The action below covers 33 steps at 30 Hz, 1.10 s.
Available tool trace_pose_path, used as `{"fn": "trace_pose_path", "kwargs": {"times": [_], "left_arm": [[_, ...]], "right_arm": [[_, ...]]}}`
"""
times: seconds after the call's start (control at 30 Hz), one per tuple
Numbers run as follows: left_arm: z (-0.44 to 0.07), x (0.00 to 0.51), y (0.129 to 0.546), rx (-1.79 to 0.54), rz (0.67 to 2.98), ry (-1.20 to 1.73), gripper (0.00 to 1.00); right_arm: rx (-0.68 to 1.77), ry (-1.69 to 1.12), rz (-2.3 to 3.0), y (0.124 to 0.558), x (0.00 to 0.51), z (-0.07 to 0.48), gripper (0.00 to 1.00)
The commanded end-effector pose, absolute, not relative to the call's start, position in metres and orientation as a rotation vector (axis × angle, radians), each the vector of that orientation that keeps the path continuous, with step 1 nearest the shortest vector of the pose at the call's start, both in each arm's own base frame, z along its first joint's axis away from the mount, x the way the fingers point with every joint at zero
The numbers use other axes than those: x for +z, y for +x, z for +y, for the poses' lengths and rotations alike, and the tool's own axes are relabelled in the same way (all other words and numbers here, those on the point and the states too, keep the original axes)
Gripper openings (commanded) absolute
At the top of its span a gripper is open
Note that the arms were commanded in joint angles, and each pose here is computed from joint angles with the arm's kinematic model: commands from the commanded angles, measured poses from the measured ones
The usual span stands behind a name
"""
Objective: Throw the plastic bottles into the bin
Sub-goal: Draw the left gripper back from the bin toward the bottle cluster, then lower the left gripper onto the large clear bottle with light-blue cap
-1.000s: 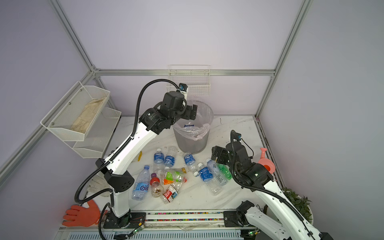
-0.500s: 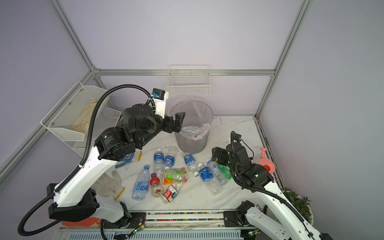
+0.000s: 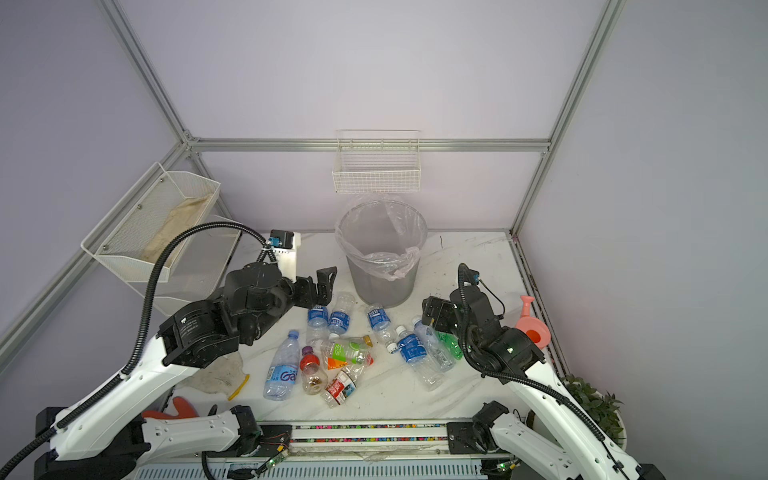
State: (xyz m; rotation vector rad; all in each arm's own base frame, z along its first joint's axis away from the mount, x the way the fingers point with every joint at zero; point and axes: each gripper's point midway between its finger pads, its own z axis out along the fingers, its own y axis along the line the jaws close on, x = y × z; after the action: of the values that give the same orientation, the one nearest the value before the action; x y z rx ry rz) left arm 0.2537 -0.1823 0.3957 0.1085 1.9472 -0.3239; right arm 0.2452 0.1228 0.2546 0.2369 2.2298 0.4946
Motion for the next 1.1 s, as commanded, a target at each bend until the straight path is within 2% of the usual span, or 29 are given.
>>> {"fn": "trace_pose_path", "kwargs": {"times": [0.0, 0.13, 0.53, 1.07], "left_arm": [[-0.160, 0.339, 0.246, -0.278, 2.070, -0.039, 1.00], [-0.142, 0.285, 0.234, -0.232, 2.177, -0.122, 1.00], [-0.079, 0.175, 0.206, -0.102, 2.339, -0.475, 1.00], [-0.066, 0.093, 0.189, -0.038, 2.464, -0.640, 1.00]], "right_arm": [[0.497, 0.247, 2.241, 0.245, 0.248, 0.123, 0.97], [0.498, 0.245, 2.246, 0.245, 0.246, 0.124, 0.97], [0.510, 0.258, 2.246, 0.244, 0.243, 0.124, 0.97], [0.531, 0.266, 2.260, 0.240, 0.237, 0.125, 0.97]]}}
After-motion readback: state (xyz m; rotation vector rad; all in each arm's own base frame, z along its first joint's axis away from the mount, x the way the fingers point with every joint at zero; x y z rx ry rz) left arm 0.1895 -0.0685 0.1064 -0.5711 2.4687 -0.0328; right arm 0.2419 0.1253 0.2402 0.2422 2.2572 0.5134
